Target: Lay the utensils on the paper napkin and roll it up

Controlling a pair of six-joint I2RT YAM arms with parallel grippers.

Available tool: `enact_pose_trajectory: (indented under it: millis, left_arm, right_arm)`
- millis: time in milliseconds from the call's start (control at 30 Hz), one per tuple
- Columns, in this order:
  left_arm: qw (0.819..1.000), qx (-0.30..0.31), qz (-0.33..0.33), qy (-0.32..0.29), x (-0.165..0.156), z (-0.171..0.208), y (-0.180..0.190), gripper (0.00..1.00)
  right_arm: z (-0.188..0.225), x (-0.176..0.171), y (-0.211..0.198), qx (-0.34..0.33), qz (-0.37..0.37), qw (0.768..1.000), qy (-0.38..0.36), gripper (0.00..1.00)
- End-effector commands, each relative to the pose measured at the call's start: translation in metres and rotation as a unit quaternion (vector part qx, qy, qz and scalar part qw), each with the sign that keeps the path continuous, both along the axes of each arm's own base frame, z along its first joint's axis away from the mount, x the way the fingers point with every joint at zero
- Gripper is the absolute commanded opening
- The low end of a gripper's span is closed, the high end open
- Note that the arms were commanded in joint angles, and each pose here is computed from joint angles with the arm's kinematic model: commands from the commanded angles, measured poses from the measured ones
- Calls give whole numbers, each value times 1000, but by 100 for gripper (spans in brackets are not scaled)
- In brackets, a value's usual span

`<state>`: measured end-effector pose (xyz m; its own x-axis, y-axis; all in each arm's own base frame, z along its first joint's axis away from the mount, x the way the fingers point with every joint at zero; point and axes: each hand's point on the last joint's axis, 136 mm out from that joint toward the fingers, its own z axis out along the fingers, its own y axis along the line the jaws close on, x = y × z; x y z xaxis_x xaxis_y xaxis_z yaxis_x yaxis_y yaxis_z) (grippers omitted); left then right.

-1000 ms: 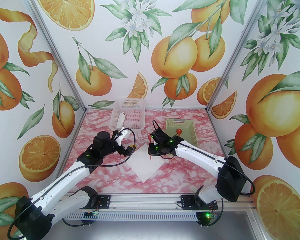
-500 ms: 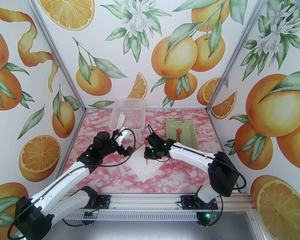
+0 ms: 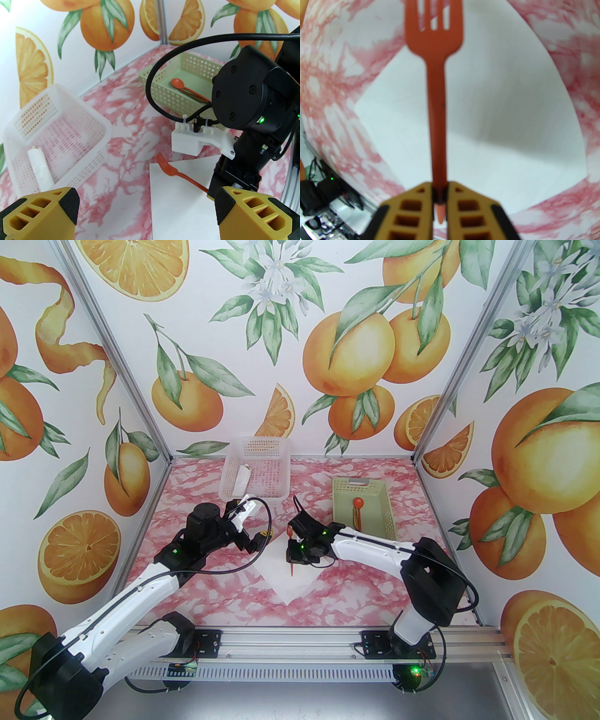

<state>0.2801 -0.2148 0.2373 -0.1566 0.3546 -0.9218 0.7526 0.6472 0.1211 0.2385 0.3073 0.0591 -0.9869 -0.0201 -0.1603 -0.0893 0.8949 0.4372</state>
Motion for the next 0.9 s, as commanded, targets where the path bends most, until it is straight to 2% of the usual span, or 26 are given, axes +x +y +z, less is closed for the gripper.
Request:
enact_pose_trajectory:
  millis: [0,867]
  left_arm:
    - [1000,-11,-14,-21,-2,16,-5,100]
    - [1000,-9,-17,-23,-3,17,-6,100]
  right_arm:
    - [-12,-5,5,1,4,1000,12,14]
    - [-36,-10,9,-10,4,999,32,15]
